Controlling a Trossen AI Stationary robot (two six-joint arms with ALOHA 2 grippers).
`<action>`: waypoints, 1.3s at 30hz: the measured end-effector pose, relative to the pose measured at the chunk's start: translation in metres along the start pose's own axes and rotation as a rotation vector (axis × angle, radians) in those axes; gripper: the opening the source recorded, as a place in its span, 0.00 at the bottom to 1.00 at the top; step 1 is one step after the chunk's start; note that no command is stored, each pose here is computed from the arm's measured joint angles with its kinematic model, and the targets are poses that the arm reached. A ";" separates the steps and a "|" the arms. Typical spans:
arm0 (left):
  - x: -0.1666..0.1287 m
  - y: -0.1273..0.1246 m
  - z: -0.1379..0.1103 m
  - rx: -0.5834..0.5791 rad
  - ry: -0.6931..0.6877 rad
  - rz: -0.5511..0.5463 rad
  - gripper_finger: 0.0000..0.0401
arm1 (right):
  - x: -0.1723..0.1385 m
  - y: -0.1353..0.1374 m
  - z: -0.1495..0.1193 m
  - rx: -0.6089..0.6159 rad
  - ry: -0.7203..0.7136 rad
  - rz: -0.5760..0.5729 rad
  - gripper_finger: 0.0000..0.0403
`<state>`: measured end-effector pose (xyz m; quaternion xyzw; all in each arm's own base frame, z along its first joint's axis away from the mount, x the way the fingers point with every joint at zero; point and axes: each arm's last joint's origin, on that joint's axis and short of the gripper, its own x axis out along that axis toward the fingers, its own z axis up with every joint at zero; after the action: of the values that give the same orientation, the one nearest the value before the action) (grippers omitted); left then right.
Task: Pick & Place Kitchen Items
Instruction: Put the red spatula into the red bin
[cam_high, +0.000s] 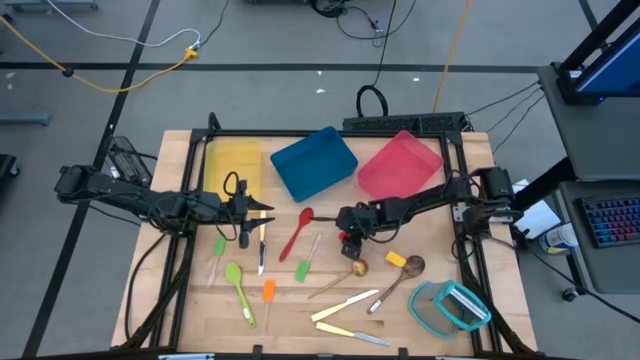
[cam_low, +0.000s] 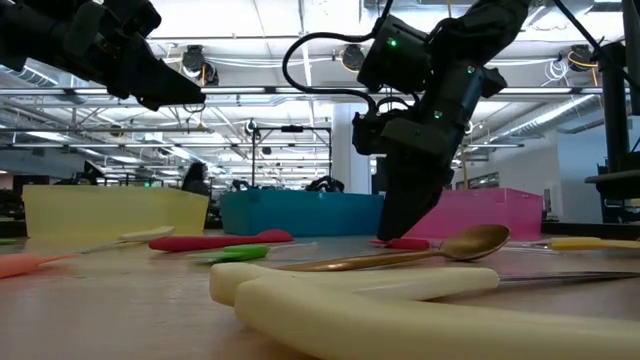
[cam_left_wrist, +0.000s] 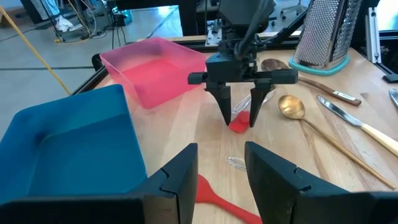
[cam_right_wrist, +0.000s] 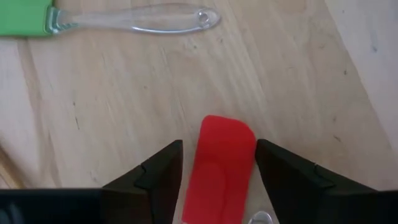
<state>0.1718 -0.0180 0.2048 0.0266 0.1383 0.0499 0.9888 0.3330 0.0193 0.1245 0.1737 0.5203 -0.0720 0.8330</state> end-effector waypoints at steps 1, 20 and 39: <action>0.000 0.000 0.000 0.000 0.000 0.000 0.34 | 0.000 0.001 -0.001 -0.014 -0.003 -0.011 0.47; 0.000 0.000 0.001 -0.006 -0.009 0.000 0.34 | 0.003 0.006 -0.004 -0.080 -0.022 -0.062 0.21; 0.000 0.000 0.001 -0.005 -0.008 0.000 0.34 | -0.015 0.015 0.018 -0.195 -0.249 0.009 0.04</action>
<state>0.1720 -0.0180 0.2055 0.0240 0.1342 0.0502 0.9894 0.3457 0.0257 0.1478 0.0841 0.4168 -0.0381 0.9043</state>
